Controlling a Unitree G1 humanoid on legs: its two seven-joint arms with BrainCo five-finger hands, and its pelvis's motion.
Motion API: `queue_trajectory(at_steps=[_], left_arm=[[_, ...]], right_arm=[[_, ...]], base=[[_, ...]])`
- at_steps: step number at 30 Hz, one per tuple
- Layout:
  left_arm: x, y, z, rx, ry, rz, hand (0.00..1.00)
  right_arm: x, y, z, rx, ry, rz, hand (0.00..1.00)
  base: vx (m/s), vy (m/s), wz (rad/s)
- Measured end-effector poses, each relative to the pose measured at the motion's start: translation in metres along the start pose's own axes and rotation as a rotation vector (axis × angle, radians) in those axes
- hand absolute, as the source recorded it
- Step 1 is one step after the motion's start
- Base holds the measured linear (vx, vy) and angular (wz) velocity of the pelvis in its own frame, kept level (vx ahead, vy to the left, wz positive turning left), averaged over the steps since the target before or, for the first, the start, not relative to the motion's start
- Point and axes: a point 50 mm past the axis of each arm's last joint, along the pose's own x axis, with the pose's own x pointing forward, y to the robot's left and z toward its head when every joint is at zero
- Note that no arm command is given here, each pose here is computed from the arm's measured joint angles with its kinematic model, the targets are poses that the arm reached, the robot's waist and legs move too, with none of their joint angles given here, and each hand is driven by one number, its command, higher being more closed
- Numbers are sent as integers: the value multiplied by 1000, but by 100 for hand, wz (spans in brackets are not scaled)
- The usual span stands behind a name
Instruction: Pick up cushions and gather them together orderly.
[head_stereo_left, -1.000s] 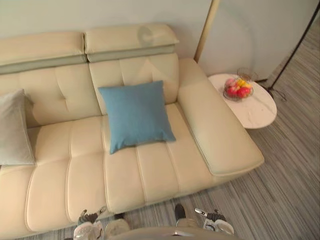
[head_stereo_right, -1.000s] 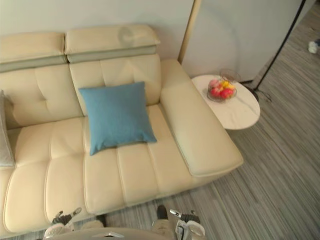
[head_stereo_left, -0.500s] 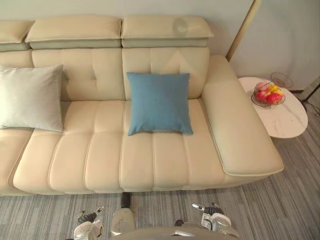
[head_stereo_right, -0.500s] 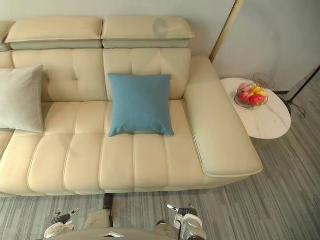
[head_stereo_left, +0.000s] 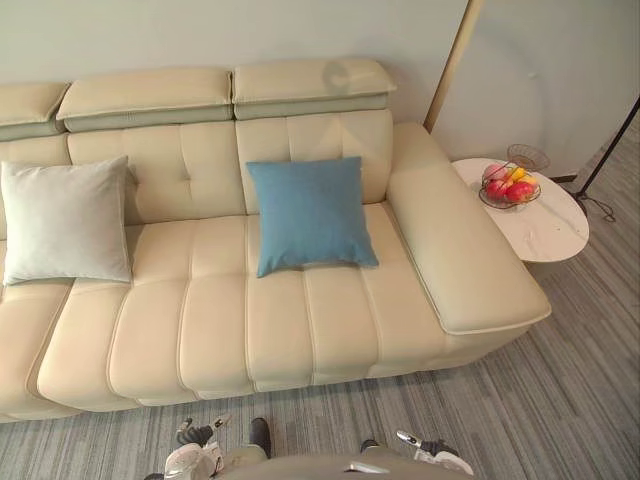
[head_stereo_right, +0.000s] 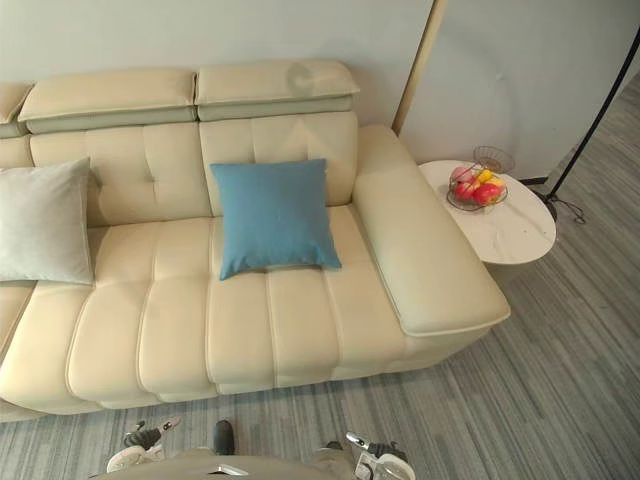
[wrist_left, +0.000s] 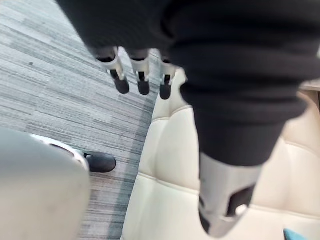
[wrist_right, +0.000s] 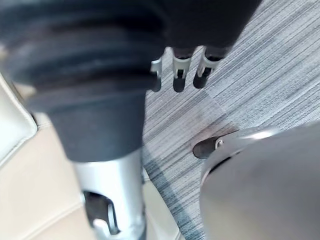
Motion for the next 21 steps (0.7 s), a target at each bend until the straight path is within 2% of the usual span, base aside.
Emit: queue_trajectory(at_steps=[2,3,13,21], left_arm=[[0,0,-2,19,10,-14,0],[6,4,3,111,37,-55,0],[6,4,2,112,37,-55,0],[6,4,3,108,31,-58,0]], right_arm=[[0,-4,-3,-1,13,-8,0],[3,-2,-1,35,45,-1,0],[3,-2,-2,35,47,2,0],[1,5,-12,63,83,85,0]], base=[[0,0,0],[0,0,0],[0,0,0],[-1,-1,4]])
